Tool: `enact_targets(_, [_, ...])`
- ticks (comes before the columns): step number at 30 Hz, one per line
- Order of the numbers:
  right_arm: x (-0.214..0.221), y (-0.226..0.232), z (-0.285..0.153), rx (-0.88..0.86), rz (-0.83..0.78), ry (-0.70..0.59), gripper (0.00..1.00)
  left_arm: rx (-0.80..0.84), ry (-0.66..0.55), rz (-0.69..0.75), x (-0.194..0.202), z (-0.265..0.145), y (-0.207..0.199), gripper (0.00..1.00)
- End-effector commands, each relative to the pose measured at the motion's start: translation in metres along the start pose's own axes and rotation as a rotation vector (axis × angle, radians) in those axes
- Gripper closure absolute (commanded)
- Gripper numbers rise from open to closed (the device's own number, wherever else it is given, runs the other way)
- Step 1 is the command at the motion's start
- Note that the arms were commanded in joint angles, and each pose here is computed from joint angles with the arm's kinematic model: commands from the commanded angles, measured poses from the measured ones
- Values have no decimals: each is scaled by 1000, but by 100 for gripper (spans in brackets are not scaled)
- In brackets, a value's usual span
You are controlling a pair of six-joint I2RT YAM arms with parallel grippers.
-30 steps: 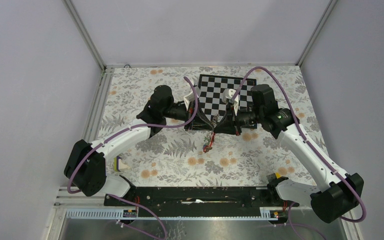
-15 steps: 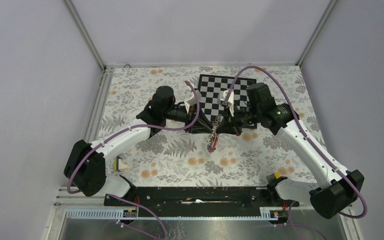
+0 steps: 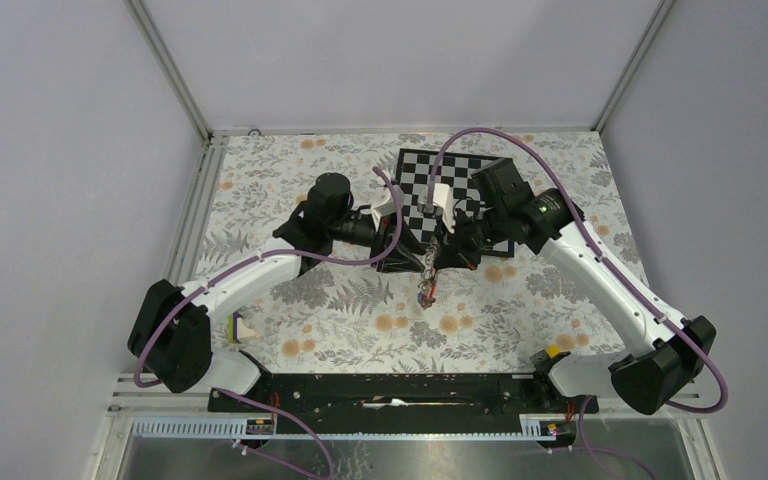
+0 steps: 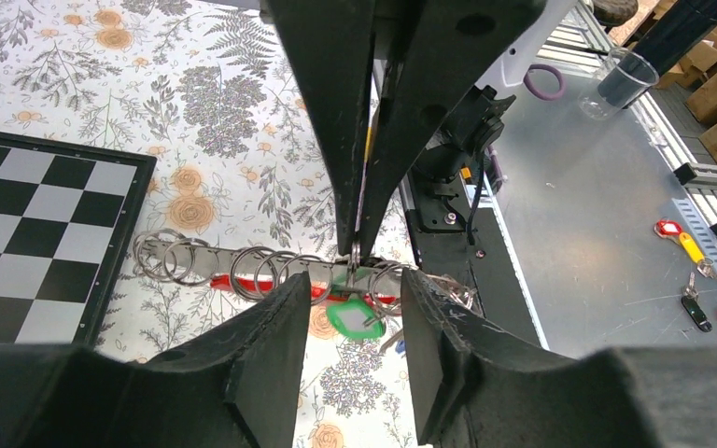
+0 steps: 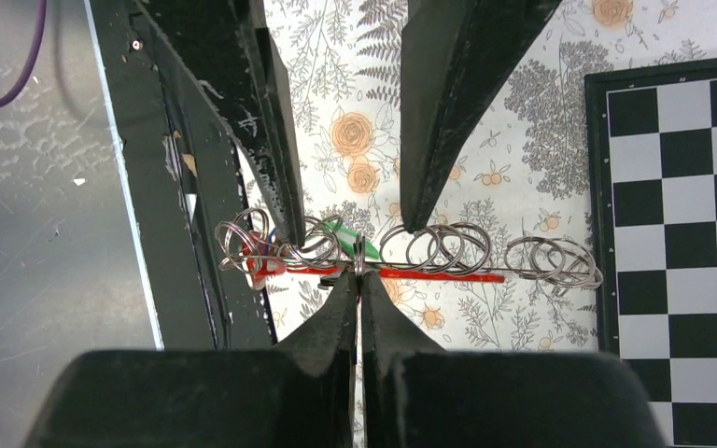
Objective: Put the keys on the keyring
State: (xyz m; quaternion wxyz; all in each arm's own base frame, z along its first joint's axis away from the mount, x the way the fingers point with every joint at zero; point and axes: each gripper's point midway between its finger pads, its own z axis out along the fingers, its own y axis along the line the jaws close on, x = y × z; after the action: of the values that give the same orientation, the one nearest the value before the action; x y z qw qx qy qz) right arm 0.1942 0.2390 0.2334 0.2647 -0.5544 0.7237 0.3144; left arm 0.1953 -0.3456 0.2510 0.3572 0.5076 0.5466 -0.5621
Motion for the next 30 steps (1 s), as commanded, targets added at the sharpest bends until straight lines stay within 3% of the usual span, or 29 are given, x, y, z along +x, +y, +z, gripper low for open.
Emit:
enact_targets(1, [-10,2,-5,3,-33,4,100,2,-50,87,-26,4,-2,57])
enact_targets(21, [-11,3,-2,2,-35,-12,100,35,-40,44,-15,15,-4,83])
enact_targets(23, [-10,3,-1,2,-35,-11,100,38,-40,45,-15,15,-5,87])
enact_targets(25, [-9,2,-1,5,-33,-12,100,43,-40,43,-16,15,-5,98])
enact_targets(27, [-9,2,0,9,-32,-15,100,47,-40,34,-16,15,-6,100])
enact_targets(30, [-11,1,-2,21,-38,-30,92,61,-43,27,-18,15,-10,100])
